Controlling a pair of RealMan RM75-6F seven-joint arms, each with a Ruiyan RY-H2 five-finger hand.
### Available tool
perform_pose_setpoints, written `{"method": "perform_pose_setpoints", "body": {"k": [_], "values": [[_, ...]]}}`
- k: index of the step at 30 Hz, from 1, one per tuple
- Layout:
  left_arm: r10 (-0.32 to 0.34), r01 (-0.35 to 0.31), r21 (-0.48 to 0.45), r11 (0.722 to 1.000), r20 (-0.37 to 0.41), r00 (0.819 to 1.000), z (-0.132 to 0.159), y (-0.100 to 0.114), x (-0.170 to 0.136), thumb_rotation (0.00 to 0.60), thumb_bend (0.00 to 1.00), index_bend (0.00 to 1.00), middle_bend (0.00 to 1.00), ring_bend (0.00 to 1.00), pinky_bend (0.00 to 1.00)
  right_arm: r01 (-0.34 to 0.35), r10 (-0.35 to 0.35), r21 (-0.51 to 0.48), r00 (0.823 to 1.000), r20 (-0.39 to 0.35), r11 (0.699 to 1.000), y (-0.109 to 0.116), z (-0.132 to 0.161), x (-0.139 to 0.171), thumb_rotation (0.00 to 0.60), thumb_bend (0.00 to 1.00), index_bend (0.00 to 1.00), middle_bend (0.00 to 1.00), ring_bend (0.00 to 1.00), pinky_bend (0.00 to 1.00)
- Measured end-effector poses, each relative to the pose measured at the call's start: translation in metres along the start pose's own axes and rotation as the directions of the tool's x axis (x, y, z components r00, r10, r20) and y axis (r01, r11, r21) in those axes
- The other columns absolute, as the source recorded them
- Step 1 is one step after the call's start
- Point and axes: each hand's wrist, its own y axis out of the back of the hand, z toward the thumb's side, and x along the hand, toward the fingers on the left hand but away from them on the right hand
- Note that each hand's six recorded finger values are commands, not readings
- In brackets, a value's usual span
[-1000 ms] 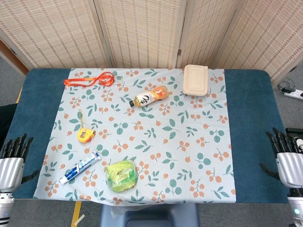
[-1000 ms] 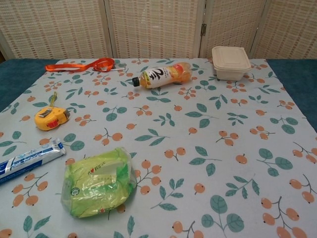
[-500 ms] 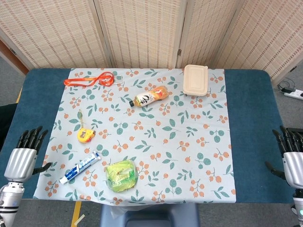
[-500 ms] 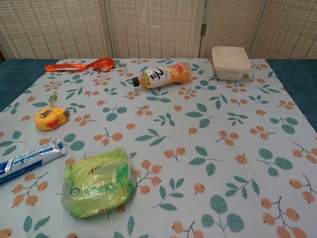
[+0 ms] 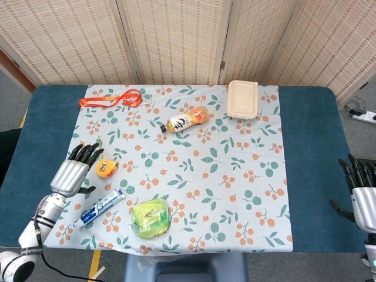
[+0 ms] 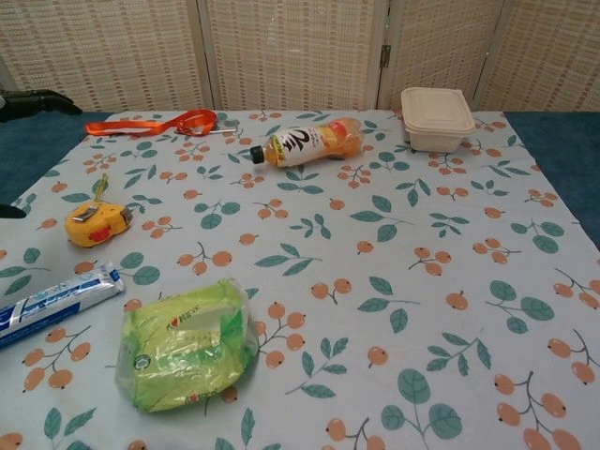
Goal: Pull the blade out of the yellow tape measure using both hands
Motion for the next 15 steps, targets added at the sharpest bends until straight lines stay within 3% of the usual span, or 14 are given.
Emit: {"method": "perform_pose_setpoints", "body": {"k": [7,15], "values": [[-0.081,0.082,0.019,0.996,-0.021,0.996,0.002,-0.02,0.039,0.6,0.15,0.14,0.11,0.09,0.0,0.003,-0.002,-0.004,1.0,0.017,1.0,0.002,-0.005,0.003,0.6,0.25,0.0,0.01,0.04,0.0],[-0.16,0.162,0.025,0.986,-0.079,0.984,-0.009,-0.04,0.056,0.6,0.15,0.18,0.16,0.13,0.0,-0.002,0.002,-0.008,1.0,0.03,1.0,0.001,-0.01,0.006,0.6,0.25,0.0,0.01,0.04,0.0]]}}
